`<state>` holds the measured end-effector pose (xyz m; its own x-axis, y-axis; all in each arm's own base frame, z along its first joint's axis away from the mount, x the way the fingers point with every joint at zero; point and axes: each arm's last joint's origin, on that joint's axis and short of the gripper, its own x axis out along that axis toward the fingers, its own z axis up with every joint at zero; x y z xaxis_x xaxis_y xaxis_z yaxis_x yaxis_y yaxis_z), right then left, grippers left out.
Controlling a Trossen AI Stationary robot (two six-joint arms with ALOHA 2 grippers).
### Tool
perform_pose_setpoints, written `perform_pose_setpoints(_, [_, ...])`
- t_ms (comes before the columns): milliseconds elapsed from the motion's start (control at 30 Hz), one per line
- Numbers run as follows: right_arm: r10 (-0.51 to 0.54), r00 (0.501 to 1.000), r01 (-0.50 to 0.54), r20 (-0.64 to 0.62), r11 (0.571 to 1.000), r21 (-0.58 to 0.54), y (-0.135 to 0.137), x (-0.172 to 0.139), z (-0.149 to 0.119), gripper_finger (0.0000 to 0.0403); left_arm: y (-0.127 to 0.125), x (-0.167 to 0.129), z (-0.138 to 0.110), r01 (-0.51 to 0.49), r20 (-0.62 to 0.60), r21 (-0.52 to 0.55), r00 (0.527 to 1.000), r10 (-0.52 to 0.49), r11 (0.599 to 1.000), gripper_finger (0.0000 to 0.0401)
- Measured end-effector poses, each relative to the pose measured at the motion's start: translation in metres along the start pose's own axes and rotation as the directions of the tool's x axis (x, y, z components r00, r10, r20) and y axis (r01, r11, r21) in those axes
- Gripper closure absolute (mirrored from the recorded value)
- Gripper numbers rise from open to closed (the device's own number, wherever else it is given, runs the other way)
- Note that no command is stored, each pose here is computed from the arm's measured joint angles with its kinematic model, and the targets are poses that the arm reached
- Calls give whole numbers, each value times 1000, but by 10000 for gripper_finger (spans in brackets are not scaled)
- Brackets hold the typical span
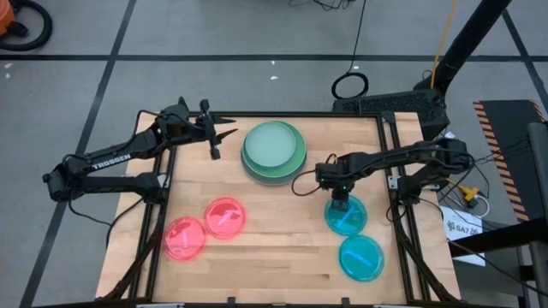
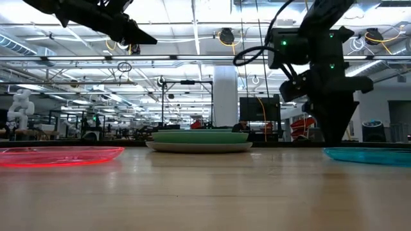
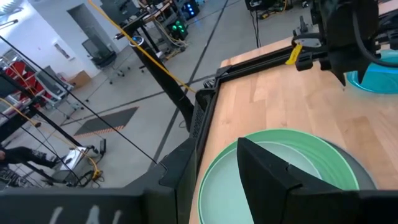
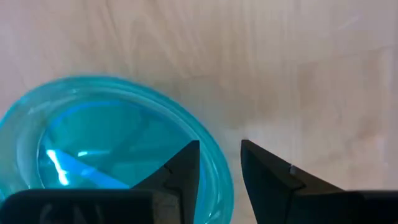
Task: Stack plastic plates
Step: Stack the blue plate on the light green plate
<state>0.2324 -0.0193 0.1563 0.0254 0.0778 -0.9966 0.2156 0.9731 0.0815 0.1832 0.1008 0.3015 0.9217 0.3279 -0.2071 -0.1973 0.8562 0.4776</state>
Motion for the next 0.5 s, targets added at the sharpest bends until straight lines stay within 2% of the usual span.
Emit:
perform_pose_setpoints(300, [-4, 1000, 3, -18, 997, -73, 0, 7, 3, 293, 0, 0, -1, 3, -6, -1, 1000, -3, 1000, 277])
perform_pose_setpoints(500, [0, 999, -3, -43, 997, -80, 0, 18, 8, 293, 0, 0, -1, 4, -8, -3, 1000, -4, 1000, 277])
